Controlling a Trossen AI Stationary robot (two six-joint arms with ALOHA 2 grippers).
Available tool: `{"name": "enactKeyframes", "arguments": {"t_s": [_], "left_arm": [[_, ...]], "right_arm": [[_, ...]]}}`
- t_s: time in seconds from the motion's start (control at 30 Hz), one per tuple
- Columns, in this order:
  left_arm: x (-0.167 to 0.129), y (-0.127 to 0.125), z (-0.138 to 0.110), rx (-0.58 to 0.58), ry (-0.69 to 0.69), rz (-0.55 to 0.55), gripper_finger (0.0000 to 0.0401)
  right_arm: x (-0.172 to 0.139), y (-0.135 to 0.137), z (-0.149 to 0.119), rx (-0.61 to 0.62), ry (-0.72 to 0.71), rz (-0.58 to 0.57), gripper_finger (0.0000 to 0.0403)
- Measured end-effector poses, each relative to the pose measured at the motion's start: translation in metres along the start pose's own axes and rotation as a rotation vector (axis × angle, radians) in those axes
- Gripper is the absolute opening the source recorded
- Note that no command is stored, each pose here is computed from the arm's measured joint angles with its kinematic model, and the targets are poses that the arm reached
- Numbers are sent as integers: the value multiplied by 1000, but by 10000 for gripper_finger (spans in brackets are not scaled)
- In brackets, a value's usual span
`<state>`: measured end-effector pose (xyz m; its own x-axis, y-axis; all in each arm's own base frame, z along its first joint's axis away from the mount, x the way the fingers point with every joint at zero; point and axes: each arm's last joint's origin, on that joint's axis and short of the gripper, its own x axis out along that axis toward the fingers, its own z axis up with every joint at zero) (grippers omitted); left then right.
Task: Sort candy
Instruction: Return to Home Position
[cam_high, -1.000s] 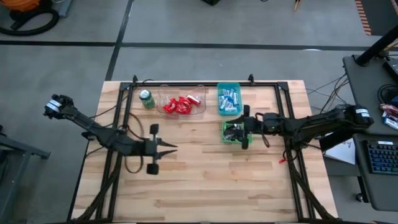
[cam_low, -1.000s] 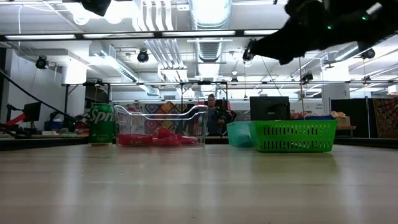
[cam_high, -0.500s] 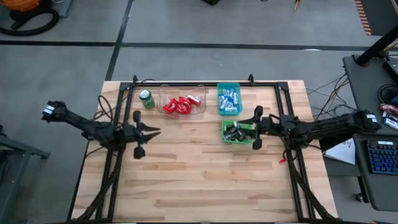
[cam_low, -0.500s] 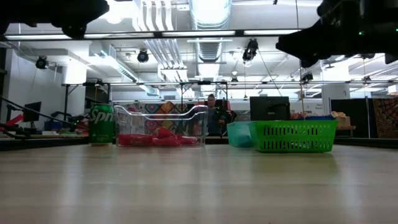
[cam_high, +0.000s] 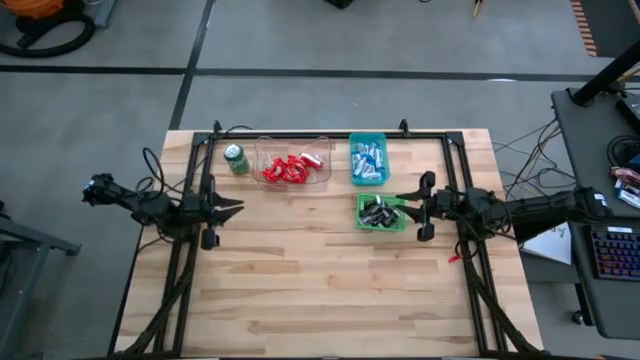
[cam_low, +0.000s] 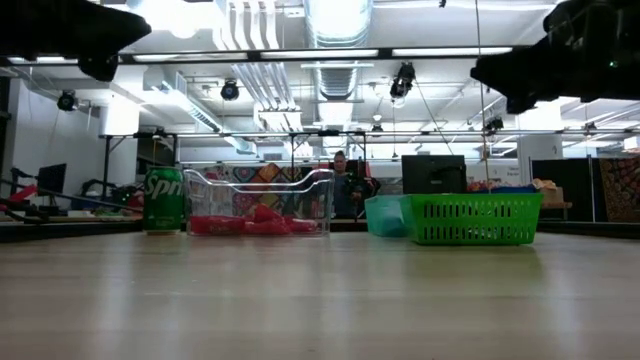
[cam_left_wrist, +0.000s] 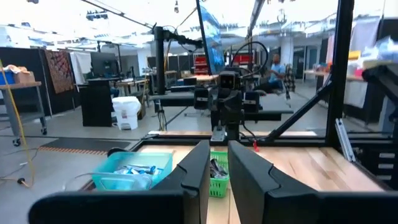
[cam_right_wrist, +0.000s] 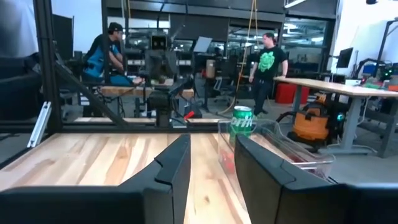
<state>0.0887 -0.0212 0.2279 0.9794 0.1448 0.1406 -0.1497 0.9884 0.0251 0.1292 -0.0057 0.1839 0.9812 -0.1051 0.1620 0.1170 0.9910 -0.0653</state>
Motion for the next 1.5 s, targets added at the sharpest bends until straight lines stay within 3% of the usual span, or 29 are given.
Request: {"name": "enactKeyframes", "arguments": {"t_s": [0.37,0.57,0.9,1.3,1.5], "left_arm": [[-5,-2,-47,-75,4,11,40],[-5,-2,-52,-113,54,20,40],[-2,-4,-59,-60,128,21,40],[3,-6,-70,-19,232,105,40],[4,-7,-73,9,270,101,40]], "right_arm": [[-11,-2,11,-38,-78,-8,107],[-20,-2,9,-42,-47,-5,100],[-33,-3,1,-115,29,4,100],[-32,-2,-12,-154,162,21,86],[-32,-1,-13,-72,173,19,82]]}}
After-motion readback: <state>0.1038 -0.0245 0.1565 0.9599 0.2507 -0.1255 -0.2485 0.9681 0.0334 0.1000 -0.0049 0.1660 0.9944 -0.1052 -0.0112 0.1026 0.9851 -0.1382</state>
